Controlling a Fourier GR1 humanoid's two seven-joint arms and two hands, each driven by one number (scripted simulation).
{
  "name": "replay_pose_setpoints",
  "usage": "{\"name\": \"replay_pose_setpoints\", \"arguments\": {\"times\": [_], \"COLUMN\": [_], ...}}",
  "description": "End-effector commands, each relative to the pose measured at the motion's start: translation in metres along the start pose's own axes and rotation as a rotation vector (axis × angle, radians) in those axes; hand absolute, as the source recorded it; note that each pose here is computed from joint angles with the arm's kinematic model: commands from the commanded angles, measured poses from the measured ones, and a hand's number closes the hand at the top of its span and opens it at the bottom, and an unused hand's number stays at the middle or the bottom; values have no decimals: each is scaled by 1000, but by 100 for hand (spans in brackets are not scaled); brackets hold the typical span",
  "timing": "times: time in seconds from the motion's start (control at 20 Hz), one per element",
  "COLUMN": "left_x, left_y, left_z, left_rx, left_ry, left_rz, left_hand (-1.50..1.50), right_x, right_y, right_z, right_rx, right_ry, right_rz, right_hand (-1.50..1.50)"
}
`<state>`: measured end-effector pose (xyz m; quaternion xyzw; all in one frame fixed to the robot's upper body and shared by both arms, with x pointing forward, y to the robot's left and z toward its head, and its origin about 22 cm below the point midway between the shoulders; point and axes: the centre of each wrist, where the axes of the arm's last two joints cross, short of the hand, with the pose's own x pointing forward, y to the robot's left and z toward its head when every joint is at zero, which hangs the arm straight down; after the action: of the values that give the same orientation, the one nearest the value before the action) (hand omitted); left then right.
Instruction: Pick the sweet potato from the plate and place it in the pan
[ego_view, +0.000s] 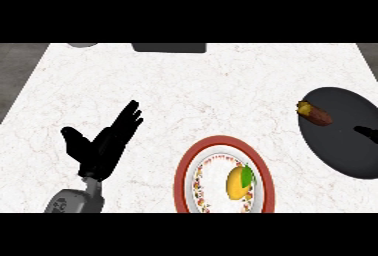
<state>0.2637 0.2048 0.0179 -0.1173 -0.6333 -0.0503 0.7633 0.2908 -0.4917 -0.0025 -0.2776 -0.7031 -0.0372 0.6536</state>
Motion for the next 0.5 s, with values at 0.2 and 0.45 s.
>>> {"name": "replay_pose_setpoints", "arguments": {"times": [0.2, 0.45], "left_x": [-6, -15], "left_y": [3, -1], "left_z": [0, 15], "left_rx": [0, 17], "left_ry": [17, 18], "left_rz": [10, 12], "left_hand": [0, 0], "right_x": [-34, -26], "right_y": [-62, -89], "right_z": [52, 53], "right_rx": [149, 202], "right_ry": [-27, -41], "right_rz": [-93, -139], "right_hand": [-150, -150]}}
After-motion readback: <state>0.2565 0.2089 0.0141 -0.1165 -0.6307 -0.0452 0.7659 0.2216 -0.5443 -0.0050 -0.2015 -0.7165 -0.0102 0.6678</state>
